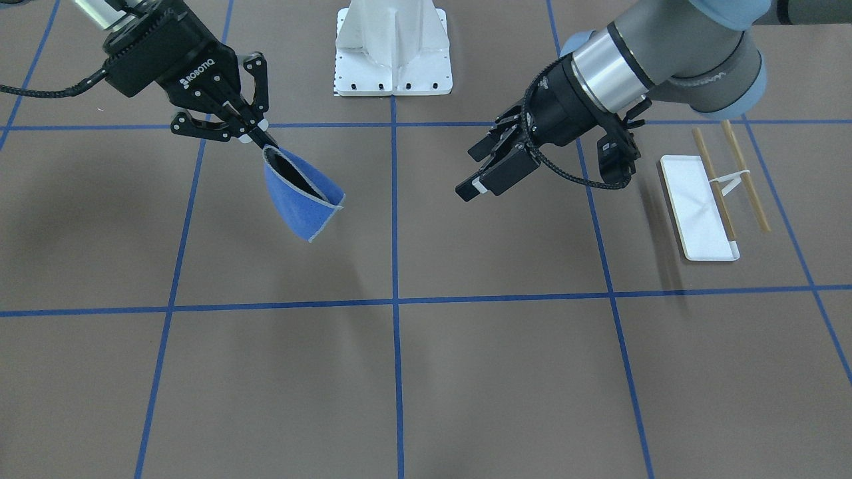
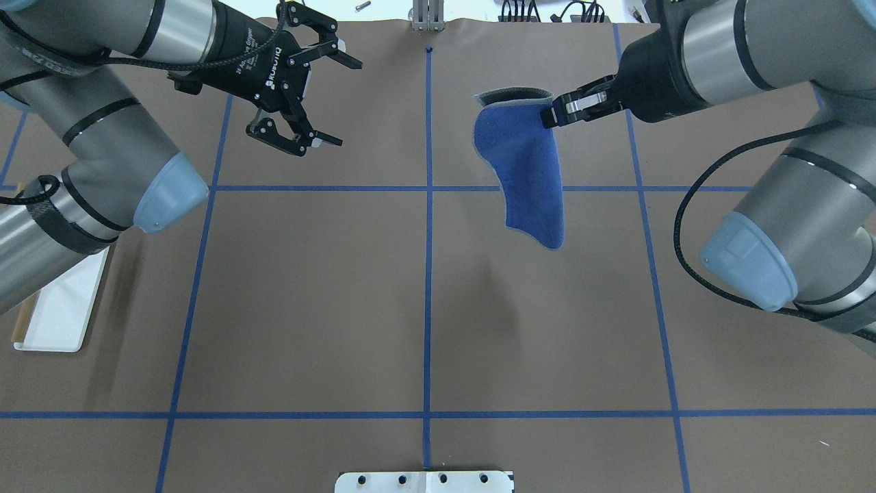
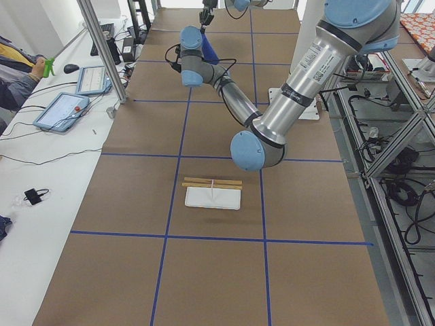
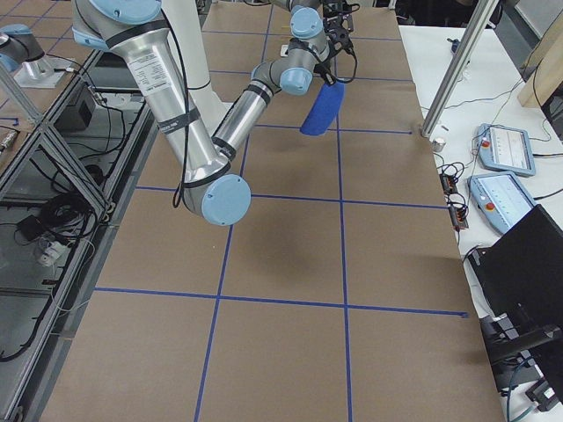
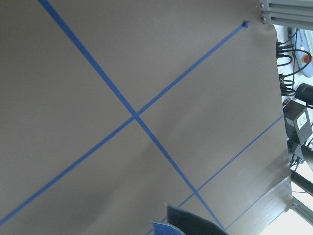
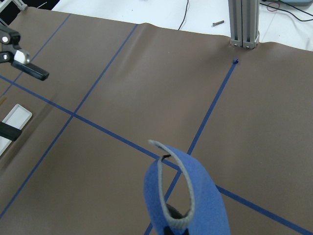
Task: Hang towel on rack
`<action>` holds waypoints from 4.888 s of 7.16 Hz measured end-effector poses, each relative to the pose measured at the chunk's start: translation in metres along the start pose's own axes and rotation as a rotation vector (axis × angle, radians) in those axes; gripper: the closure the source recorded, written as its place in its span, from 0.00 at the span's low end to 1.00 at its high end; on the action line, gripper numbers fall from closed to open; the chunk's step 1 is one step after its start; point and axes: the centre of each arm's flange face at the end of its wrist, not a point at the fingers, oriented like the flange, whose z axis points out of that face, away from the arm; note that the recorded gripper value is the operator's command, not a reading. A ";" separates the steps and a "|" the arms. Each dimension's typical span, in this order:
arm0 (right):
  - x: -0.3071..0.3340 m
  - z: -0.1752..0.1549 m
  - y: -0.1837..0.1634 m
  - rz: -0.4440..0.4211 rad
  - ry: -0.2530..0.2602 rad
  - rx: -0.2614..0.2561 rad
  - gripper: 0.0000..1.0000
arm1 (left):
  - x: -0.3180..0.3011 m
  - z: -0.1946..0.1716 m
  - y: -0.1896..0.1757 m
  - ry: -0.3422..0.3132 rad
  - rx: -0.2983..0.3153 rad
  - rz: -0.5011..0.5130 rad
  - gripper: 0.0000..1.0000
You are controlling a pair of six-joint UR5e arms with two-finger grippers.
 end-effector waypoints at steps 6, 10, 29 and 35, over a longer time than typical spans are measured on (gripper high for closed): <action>-0.052 0.024 0.021 -0.056 -0.031 0.021 1.00 | -0.015 0.042 0.045 0.022 -0.033 -0.127 0.02; -0.070 0.031 0.029 -0.091 -0.034 0.040 1.00 | -0.026 0.056 0.057 0.059 -0.054 -0.145 0.02; -0.095 0.031 0.043 -0.226 -0.060 0.065 1.00 | -0.055 0.065 0.064 0.044 -0.087 -0.148 1.00; -0.087 0.025 0.042 -0.178 -0.024 0.094 0.00 | -0.064 0.054 0.054 0.055 -0.098 -0.092 1.00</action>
